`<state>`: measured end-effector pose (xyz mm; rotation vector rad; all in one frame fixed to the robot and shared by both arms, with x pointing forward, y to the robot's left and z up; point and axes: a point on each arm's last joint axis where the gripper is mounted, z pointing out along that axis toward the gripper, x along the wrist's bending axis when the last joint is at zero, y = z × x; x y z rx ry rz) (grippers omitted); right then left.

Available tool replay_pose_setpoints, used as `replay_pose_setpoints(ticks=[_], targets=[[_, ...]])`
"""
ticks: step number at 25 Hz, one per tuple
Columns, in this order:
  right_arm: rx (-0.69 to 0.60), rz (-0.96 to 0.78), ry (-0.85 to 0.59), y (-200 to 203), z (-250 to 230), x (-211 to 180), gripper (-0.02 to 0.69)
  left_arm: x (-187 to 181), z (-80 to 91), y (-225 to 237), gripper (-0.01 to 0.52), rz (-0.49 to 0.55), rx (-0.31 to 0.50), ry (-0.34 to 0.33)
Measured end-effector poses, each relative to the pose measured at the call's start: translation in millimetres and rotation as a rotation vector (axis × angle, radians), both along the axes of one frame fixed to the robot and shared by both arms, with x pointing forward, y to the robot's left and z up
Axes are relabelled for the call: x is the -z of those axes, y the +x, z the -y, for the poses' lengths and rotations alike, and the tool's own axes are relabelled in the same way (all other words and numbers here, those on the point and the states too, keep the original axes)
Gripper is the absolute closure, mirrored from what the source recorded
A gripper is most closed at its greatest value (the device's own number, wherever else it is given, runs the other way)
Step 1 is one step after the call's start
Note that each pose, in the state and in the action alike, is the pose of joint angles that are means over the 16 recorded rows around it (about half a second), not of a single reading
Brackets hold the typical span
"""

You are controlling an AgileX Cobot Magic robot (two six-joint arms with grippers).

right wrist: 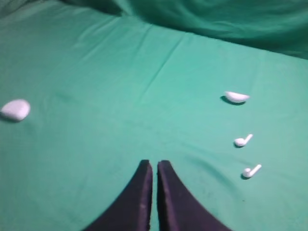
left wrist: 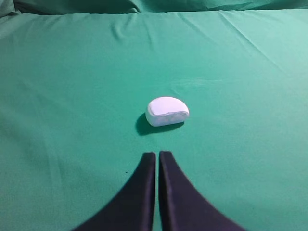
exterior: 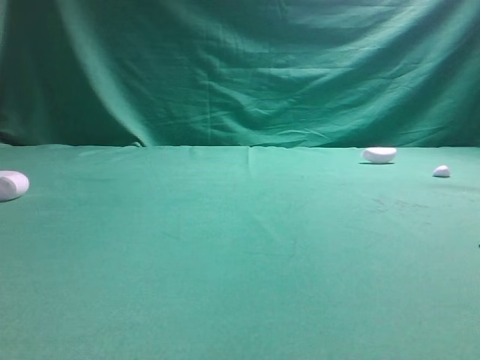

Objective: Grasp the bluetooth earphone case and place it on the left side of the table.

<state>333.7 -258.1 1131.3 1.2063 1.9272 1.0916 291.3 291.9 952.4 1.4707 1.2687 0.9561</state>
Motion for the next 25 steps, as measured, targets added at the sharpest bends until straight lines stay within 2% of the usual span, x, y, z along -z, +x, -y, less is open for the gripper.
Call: replay_pose_setpoints(ticks=[6,12,18,25], targets=[[0.182,0.164,0.072,-21.0,26.1,63.5,0.665,0.0,0.0,0.0,0.514,0.0,0.0,0.0],[0.312,0.234,0.089,-36.8,37.7,119.2,0.665,0.0,0.0,0.0,0.514,0.0,0.0,0.0],[0.373,0.219,0.096,-41.9,41.1,159.7,0.665,0.0,0.0,0.0,0.514,0.0,0.0,0.0],[0.395,0.185,0.111,-42.5,41.5,182.1,0.665,0.0,0.0,0.0,0.514,0.0,0.0,0.0]])
